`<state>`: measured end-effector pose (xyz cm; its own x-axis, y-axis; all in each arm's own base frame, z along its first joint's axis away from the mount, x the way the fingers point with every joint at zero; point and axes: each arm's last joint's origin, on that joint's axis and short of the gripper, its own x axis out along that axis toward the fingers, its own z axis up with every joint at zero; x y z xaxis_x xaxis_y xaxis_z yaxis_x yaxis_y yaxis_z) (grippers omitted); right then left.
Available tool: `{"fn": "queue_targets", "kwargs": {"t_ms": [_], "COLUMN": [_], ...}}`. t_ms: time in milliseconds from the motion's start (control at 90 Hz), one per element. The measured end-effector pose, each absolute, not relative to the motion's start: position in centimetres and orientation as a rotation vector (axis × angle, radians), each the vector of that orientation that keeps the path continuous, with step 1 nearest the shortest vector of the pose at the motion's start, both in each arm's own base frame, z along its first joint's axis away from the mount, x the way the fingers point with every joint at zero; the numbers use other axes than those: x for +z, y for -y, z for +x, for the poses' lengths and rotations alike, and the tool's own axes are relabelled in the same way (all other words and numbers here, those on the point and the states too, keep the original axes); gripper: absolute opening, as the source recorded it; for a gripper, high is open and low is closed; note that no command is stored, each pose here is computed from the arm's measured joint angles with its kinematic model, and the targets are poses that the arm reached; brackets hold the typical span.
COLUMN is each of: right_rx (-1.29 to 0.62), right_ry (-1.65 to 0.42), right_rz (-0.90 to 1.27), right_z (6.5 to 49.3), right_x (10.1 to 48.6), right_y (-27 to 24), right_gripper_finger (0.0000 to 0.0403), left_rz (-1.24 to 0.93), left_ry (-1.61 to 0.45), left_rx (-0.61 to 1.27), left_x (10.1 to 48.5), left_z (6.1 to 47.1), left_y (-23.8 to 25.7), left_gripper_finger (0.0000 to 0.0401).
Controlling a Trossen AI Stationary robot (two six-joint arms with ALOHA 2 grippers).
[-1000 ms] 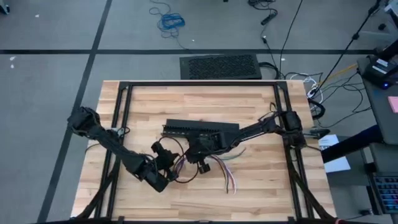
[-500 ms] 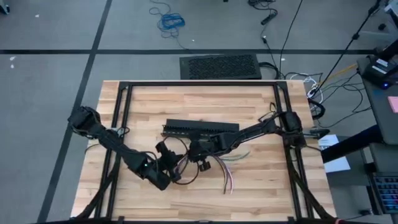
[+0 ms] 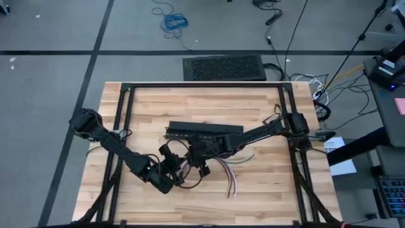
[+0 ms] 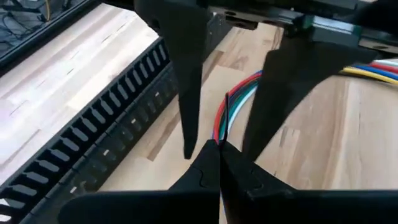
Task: Ziptie cables
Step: Wrap the black zip tie on the cables
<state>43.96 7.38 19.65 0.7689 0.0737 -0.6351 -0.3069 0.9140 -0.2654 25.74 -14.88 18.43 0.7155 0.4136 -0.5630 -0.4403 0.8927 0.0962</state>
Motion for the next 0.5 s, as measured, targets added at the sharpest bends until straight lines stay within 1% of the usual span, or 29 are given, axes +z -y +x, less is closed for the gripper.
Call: {"fn": "queue_targets", "kwargs": {"t_ms": [122, 378, 500], "right_rx": [0.243, 0.242, 0.24], "right_ry": [-0.651, -0.651, -0.655], "right_rz": [-0.308, -0.299, -0.3], "right_z": [44.28, 44.41, 44.4], "right_x": [19.32, 19.07, 19.04], "right_y": [-7.11, -7.0, -6.92], "right_gripper_finger": [0.0089, 0.0015, 0.0006], "left_rz": [-0.052, -0.056, -0.055], "left_ry": [-0.607, -0.599, -0.599], "left_rx": [0.471, 0.469, 0.468], "left_x": [18.46, 18.5, 18.51], "left_z": [25.79, 25.84, 25.83], "left_y": [14.92, 14.99, 15.0], "left_gripper_finger": [0.0, 0.0, 0.0]}}
